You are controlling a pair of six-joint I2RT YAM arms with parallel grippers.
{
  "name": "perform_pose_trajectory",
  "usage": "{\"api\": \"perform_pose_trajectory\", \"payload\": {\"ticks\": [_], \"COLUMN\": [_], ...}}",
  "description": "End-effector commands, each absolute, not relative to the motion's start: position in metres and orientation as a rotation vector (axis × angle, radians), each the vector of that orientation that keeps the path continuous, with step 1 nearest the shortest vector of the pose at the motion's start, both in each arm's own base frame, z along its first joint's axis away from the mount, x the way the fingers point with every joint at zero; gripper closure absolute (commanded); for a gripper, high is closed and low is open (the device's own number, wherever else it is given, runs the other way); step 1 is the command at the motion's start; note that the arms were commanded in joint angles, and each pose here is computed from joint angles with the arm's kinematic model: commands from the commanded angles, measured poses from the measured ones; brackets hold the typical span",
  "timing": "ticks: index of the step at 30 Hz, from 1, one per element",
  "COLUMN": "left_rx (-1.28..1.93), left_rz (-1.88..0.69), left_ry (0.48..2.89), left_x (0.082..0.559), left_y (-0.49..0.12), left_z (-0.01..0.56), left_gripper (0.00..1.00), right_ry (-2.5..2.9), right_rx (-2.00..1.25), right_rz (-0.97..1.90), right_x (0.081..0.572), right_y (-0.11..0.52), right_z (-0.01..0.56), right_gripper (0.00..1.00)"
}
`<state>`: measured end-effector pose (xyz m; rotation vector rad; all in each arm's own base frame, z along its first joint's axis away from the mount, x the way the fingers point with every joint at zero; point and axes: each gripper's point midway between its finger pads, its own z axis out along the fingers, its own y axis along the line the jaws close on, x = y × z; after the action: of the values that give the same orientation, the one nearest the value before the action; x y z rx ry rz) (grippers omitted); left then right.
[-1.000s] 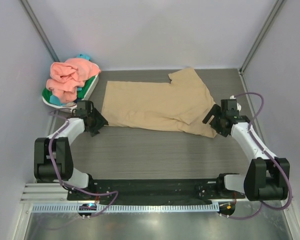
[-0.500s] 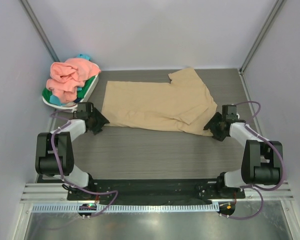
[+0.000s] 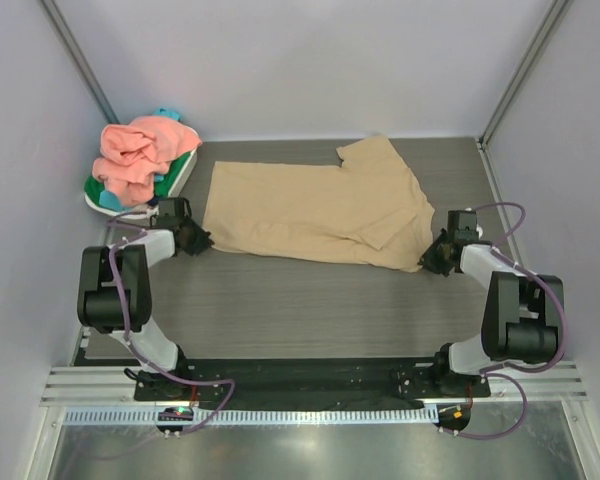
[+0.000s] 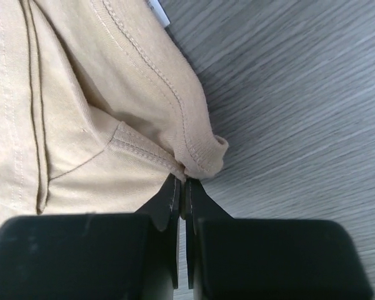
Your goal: Fold and stack the t-shirts
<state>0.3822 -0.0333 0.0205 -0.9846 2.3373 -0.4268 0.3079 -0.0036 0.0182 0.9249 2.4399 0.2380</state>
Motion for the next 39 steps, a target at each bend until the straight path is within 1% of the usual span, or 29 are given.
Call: {"api": "perform_pose_trajectory", "payload": {"ticks": [1,2,3,4,5,7,8,9,10,12,13,14,16,20,26,27,29,30,31,32,33,34,35,36,38,39], "left_rx": [-0.972,-0.958,-0.929,-0.935,-0.941,-0.949,-0.963,-0.986,-0.991,-1.002,-1.042,-1.044,-1.055,-1.082,-1.099,-1.102,-1.099,-1.1,-1.102,-1.104,-1.104,-1.104,-1.092,-1.084,-1.015,-0.991], "left_rz": [-0.369,-0.413,-0.445,-0.437,-0.398,-0.333,-0.299,-0.269,-0.279,-0.322,-0.32,-0.328,-0.373,-0.351,-0.351,-0.353,-0.356,-0.357,-0.358,-0.379,-0.411,-0.452,-0.498,-0.509,-0.507,-0.488], "left_ry": [2.365,2.346,2.273,2.258,2.224,2.168,2.171,2.204,2.204,2.213,2.257,2.242,2.292,2.288,2.284,2.281,2.278,2.272,2.269,2.269,2.262,2.235,2.232,2.218,2.173,2.164], "left_x": [0.392,0.399,0.414,0.413,0.413,0.4,0.39,0.373,0.362,0.347,0.327,0.32,0.298,0.271,0.247,0.242,0.237,0.231,0.229,0.226,0.225,0.226,0.227,0.228,0.238,0.24], "left_y": [-0.026,-0.03,-0.031,-0.028,-0.021,-0.01,-0.005,-0.002,-0.003,-0.009,-0.012,-0.013,-0.023,-0.021,-0.022,-0.022,-0.023,-0.023,-0.023,-0.027,-0.031,-0.034,-0.04,-0.041,-0.038,-0.035], "left_z": [0.027,0.041,0.074,0.089,0.104,0.132,0.132,0.119,0.117,0.106,0.081,0.082,0.063,0.055,0.058,0.059,0.062,0.065,0.068,0.069,0.072,0.08,0.084,0.089,0.113,0.12], "left_gripper": [1.0,1.0,1.0,1.0,1.0,1.0,1.0,1.0,1.0,1.0,1.0,1.0,1.0,1.0,1.0,0.99,0.95,0.89,0.84,0.76,0.59,0.53,0.48,0.45,0.4,0.36], "right_ry": [2.389,2.37,2.347,2.308,2.188,2.108,2.114,2.143,2.225,2.281,2.293,2.327,2.326,2.289,2.245,2.24,2.231,2.226,2.224,2.197,2.184,2.166,2.131,2.112,2.053,2.009], "right_rx": [0.92,0.893,0.881,0.861,0.845,0.849,0.866,0.908,0.956,0.999,1.024,1.05,1.075,1.143,1.187,1.188,1.191,1.192,1.192,1.207,1.211,1.206,1.189,1.168,1.094,1.007], "right_rz": [0.293,0.319,0.317,0.317,0.295,0.288,0.284,0.277,0.273,0.289,0.282,0.28,0.282,0.242,0.284,0.29,0.283,0.289,0.3,0.313,0.322,0.331,0.338,0.336,0.346,0.401], "right_x": [0.332,0.351,0.361,0.37,0.38,0.375,0.364,0.354,0.333,0.312,0.304,0.289,0.278,0.256,0.242,0.242,0.237,0.236,0.235,0.234,0.234,0.235,0.237,0.239,0.251,0.267], "right_y": [-0.002,-0.001,-0.004,-0.006,-0.015,-0.02,-0.022,-0.027,-0.026,-0.023,-0.025,-0.022,-0.025,-0.04,-0.037,-0.036,-0.036,-0.035,-0.033,-0.032,-0.031,-0.03,-0.031,-0.032,-0.036,-0.032], "right_z": [0.037,0.061,0.078,0.098,0.141,0.169,0.164,0.152,0.12,0.095,0.084,0.068,0.064,0.062,0.076,0.078,0.08,0.082,0.085,0.091,0.095,0.1,0.111,0.118,0.145,0.162], "right_gripper": [0.99,0.99,0.99,0.99,0.99,0.99,0.99,0.99,0.99,0.99,0.99,0.99,0.99,0.99,0.98,0.87,0.78,0.62,0.49,0.31,0.25,0.2,0.13,0.13,0.13,0.13]}}
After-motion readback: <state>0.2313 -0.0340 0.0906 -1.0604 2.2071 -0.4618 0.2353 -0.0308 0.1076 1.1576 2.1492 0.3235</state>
